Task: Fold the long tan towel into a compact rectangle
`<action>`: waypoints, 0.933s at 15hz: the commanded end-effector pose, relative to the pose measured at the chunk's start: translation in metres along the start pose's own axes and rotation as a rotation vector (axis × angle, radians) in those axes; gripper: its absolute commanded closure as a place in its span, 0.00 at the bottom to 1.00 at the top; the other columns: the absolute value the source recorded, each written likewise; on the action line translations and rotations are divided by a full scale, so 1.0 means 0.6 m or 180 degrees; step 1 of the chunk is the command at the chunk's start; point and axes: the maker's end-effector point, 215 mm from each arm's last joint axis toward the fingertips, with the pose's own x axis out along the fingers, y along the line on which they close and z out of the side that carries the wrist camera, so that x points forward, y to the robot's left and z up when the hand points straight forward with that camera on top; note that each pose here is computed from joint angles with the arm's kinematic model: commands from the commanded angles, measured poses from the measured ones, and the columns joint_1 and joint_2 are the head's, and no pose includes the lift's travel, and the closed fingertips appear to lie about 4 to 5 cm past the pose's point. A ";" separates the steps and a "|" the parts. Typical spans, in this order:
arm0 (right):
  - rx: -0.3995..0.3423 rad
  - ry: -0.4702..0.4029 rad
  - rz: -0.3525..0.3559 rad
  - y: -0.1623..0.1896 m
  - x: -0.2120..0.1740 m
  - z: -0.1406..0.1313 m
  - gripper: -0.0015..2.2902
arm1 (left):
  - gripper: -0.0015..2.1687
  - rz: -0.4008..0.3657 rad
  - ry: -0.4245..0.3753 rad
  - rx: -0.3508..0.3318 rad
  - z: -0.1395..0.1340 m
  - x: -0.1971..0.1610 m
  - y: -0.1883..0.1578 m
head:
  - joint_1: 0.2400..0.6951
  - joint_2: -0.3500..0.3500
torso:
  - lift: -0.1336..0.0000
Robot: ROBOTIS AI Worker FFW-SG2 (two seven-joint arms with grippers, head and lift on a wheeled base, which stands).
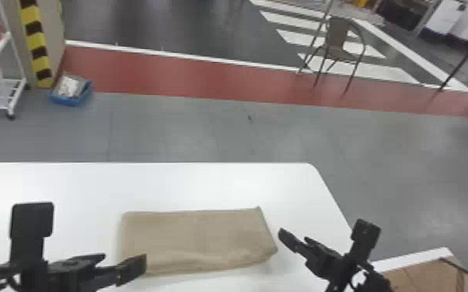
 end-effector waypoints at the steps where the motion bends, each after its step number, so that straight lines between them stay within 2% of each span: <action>1: 0.0007 -0.0033 -0.0006 -0.014 -0.005 -0.010 0.02 | 0.02 -0.0015 -0.0119 0.0025 0.004 0.004 0.002 | 1.00 0.00 | 1.00; 4: -0.0036 -0.0138 0.0037 -0.017 -0.019 -0.012 0.03 | 0.02 -0.0011 -0.0414 0.0182 0.021 0.014 -0.012 | 1.00 0.00 | 1.00; 8: -0.0041 -0.0187 0.0026 -0.035 -0.035 -0.016 0.03 | 0.04 0.0079 -0.0711 0.0628 0.013 0.064 -0.041 | 1.00 0.00 | 1.00; 9: -0.0023 -0.0199 0.0034 -0.041 -0.043 -0.017 0.03 | 0.21 0.0098 -0.0781 0.0758 0.011 0.075 -0.054 | 1.00 0.00 | 1.00; 10: -0.0027 -0.0240 0.0026 -0.047 -0.050 -0.015 0.03 | 0.45 0.0137 -0.0841 0.0859 0.009 0.083 -0.065 | 1.00 0.00 | 1.00; 11: -0.0009 -0.0256 0.0015 -0.055 -0.058 -0.017 0.03 | 0.75 0.0157 -0.0900 0.0899 0.004 0.092 -0.078 | 1.00 0.00 | 1.00; 12: 0.0013 -0.0256 0.0011 -0.062 -0.063 -0.020 0.03 | 0.85 0.0174 -0.0877 0.0945 -0.002 0.099 -0.081 | 1.00 0.00 | 1.00; 14: 0.0040 -0.0284 -0.0022 -0.076 -0.071 -0.018 0.03 | 0.87 0.0251 -0.0938 0.1072 -0.008 0.121 -0.088 | 1.00 0.00 | 1.00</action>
